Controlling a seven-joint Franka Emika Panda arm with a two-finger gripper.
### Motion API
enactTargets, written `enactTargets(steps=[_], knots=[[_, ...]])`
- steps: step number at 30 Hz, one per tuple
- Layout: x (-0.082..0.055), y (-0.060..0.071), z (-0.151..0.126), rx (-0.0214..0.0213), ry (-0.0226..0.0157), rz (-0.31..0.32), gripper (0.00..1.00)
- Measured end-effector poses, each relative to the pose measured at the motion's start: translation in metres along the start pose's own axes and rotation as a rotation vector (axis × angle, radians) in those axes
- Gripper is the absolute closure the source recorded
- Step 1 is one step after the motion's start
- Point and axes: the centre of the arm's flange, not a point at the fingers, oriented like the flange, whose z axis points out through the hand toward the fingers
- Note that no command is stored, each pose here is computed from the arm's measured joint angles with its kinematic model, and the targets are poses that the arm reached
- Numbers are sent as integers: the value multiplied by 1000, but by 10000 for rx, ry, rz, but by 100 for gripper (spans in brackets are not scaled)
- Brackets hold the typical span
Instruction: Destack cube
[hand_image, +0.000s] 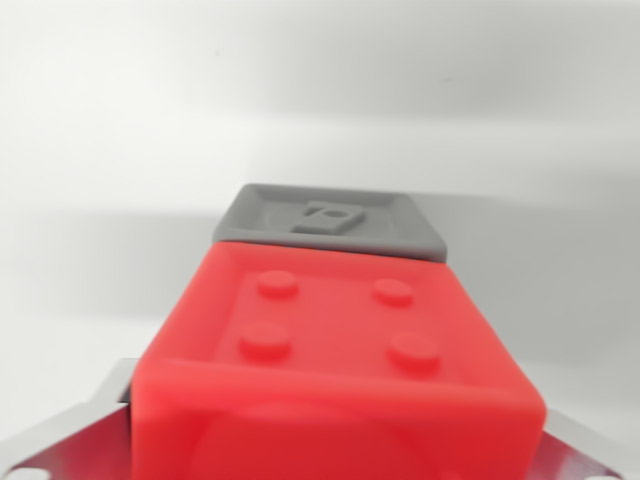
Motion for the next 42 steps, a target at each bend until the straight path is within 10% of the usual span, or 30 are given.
enactTargets(steps=[42], knots=[[0,-1,-22,25,27,11,100]])
